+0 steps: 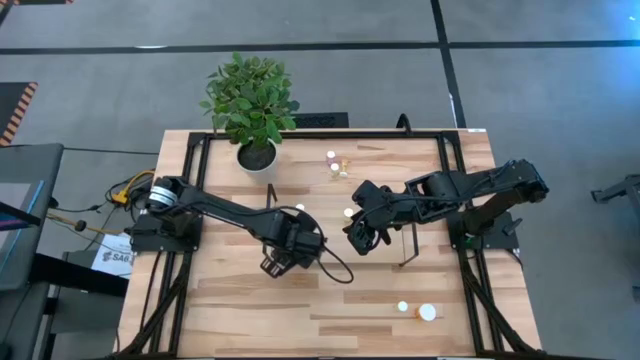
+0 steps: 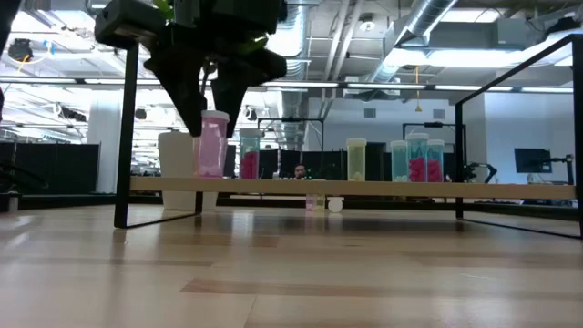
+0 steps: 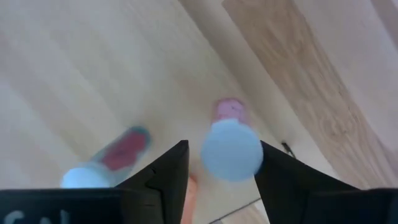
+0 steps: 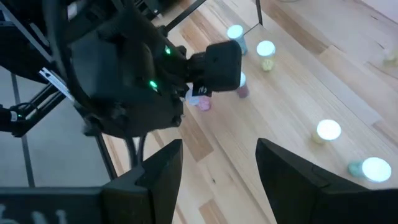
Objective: Pick and place medicine bottles onto shelf by color
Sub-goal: Put the yellow pill bottle on the shelf
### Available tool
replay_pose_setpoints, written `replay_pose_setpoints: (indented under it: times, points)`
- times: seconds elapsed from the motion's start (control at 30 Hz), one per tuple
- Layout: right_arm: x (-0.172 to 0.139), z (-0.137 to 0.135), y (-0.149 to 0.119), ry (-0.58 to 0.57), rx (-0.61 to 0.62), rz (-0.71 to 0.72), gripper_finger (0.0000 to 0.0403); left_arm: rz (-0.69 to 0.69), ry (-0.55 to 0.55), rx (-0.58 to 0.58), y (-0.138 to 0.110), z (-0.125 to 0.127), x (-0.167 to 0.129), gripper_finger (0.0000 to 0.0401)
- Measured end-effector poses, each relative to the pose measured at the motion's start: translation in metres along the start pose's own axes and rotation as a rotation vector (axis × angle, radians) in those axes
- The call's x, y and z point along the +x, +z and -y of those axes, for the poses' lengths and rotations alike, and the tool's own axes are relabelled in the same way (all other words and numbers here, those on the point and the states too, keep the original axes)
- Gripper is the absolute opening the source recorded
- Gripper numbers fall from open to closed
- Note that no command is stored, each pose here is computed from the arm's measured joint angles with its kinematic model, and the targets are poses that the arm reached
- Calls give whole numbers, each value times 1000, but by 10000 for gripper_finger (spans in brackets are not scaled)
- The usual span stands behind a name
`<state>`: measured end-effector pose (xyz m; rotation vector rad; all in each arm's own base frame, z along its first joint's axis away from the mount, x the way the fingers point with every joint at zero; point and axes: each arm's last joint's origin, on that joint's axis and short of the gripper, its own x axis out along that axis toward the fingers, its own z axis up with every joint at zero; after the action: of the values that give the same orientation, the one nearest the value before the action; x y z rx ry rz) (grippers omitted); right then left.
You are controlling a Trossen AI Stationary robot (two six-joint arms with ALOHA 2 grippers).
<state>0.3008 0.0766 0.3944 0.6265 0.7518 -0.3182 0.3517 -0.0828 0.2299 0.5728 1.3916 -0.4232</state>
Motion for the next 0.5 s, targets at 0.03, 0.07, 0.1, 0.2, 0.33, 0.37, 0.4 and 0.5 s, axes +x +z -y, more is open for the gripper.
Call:
replay_pose_setpoints:
  times: [0.03, 0.07, 0.1, 0.2, 0.33, 0.37, 0.4, 0.5]
  points:
    - [0, 0, 0, 1, 0, 1, 226, 5, 12, -1, -1, 0, -3, 161]
    - [0, 0, 0, 2, 1, 2, 226, 2, 26, -2, -2, 0, -6, 162]
    - [0, 0, 0, 2, 1, 2, 226, 2, 34, -3, -3, 0, -8, 162]
    - [0, 0, 0, 3, 1, 3, 226, 12, 67, -7, -6, -1, -17, 162]
    - [0, -1, 0, 5, 2, 4, 226, 37, 95, -43, -12, 0, -32, 162]
    - [0, -1, 0, 5, 1, 4, 226, 45, 101, -57, -14, 0, -36, 162]
    - [0, -1, 0, 5, 2, 4, 226, 59, 107, -73, -15, 0, -40, 162]
    - [0, -1, 0, 5, 2, 4, 226, 87, 120, -120, -19, 1, -51, 162]
